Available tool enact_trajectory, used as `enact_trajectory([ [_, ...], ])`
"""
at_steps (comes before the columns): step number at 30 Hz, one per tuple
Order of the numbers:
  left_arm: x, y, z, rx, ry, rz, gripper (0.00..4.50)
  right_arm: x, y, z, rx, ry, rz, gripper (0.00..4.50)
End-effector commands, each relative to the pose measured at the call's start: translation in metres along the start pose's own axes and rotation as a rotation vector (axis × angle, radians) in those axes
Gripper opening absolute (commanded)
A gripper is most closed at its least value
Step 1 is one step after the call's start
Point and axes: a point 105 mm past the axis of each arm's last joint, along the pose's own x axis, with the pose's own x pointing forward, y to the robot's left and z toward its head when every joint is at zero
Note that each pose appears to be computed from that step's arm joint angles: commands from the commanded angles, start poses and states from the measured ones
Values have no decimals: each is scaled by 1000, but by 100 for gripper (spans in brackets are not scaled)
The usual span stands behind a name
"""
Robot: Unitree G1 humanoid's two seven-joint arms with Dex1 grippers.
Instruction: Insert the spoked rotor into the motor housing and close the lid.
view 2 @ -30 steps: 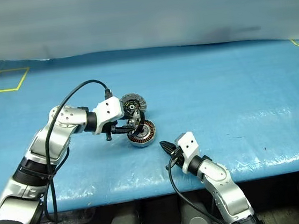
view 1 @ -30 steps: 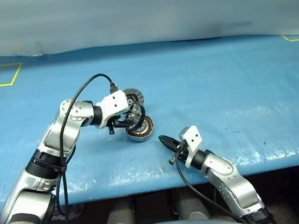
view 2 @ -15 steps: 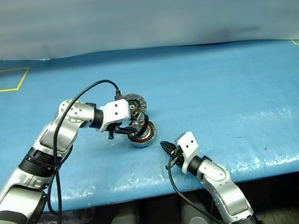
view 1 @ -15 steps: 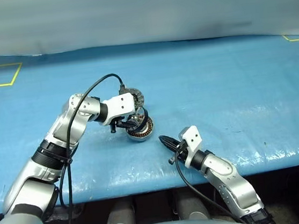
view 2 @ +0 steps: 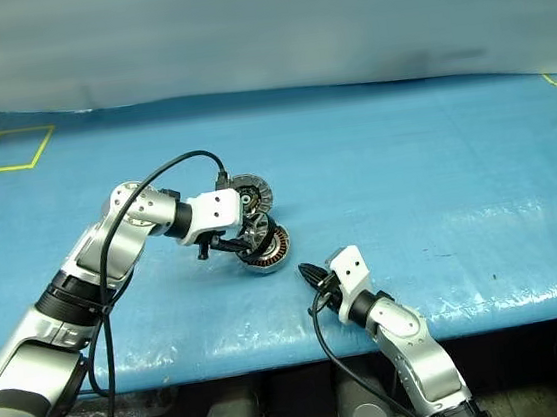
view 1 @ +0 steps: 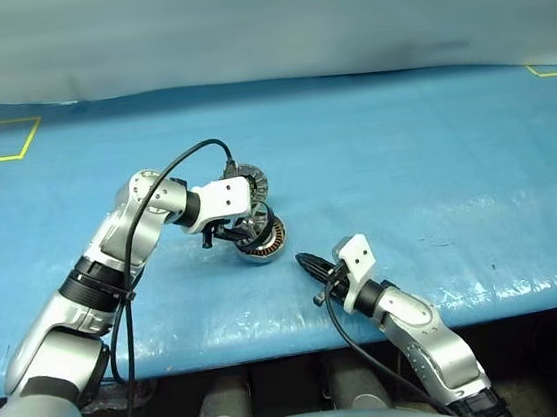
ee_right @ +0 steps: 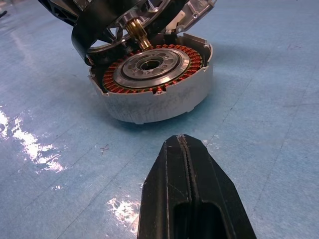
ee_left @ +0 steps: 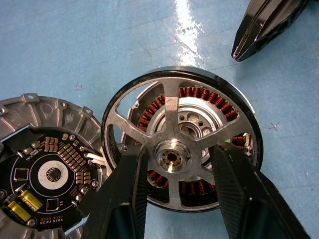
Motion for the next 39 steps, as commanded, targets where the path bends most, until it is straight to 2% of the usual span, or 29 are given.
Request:
enact_trajectory([
  [1,-4,4,2,53,28,-5,160,1,1,13,-15,-47,2,0],
  [19,-3,4,-3,121,95,-61,160,-2,-4,13,-23,-39,-18,0],
  [27,-3,5,2,137,85,-62,426,-2,-5,14,-25,-42,-22,0],
  [28,-3,6,4,139,75,-58,445,-2,-5,14,-25,-41,-21,0],
  [36,-18,5,34,132,-81,6,445,-4,-7,17,-27,-46,-31,0],
  [39,-26,-3,40,111,-121,49,386,-5,-9,23,-26,-64,-42,0],
])
